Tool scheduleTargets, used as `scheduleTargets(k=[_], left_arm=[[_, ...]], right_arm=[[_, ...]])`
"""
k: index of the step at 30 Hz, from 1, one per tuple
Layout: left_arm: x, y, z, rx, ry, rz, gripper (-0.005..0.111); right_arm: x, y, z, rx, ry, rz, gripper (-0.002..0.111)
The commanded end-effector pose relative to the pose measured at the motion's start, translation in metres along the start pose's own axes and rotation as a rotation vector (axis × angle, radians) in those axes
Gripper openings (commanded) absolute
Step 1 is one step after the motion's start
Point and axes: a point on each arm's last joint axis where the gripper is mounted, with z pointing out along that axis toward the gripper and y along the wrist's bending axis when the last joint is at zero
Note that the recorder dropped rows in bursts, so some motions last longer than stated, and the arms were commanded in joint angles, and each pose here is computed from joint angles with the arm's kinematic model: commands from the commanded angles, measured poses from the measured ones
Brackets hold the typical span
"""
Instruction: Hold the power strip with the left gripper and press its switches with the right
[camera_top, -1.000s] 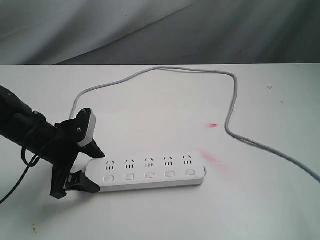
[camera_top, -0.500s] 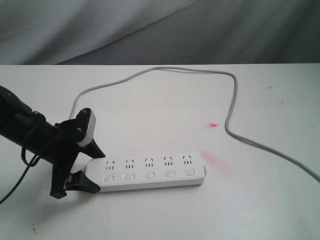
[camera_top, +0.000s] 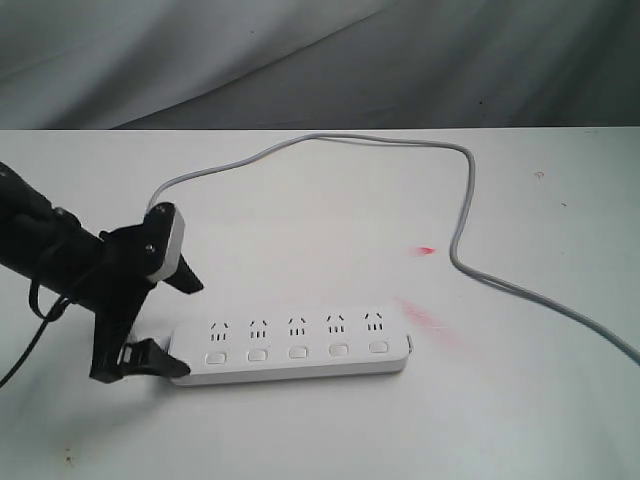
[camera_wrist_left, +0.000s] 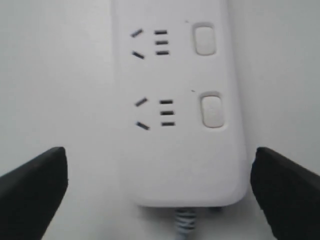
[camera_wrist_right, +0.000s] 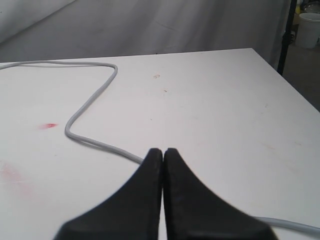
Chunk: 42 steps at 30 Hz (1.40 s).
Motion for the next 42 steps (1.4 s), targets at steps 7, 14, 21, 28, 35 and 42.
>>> scheduleTargets(k=[7, 14, 21, 28, 35, 42], left_arm=[[-0.073, -0.028, -0.136, -0.500, -0.085, 0.052, 0.025], [-0.094, -0.069, -0.189, -0.630, -0.242, -0.279, 0.001], [-0.103, -0.090, -0.211, -0.703, -0.292, -0.229, 0.001], [-0.103, -0.090, -0.213, -0.722, -0.297, -0.228, 0.001], [-0.107, -0.098, -0.231, -0.808, -0.455, -0.466, 0.001], [-0.109, -0.122, -0.269, -1.000, -0.694, -0.672, 0.001]], right_arm=[[0.000, -0.001, 0.000, 0.010, -0.016, -0.006, 0.000], [0.000, -0.001, 0.000, 0.010, -0.016, -0.006, 0.000], [0.000, -0.001, 0.000, 0.010, -0.016, -0.006, 0.000], [0.000, -0.001, 0.000, 0.010, -0.016, -0.006, 0.000], [0.000, -0.001, 0.000, 0.010, -0.016, -0.006, 0.000], [0.000, -0.001, 0.000, 0.010, -0.016, -0.006, 0.000]])
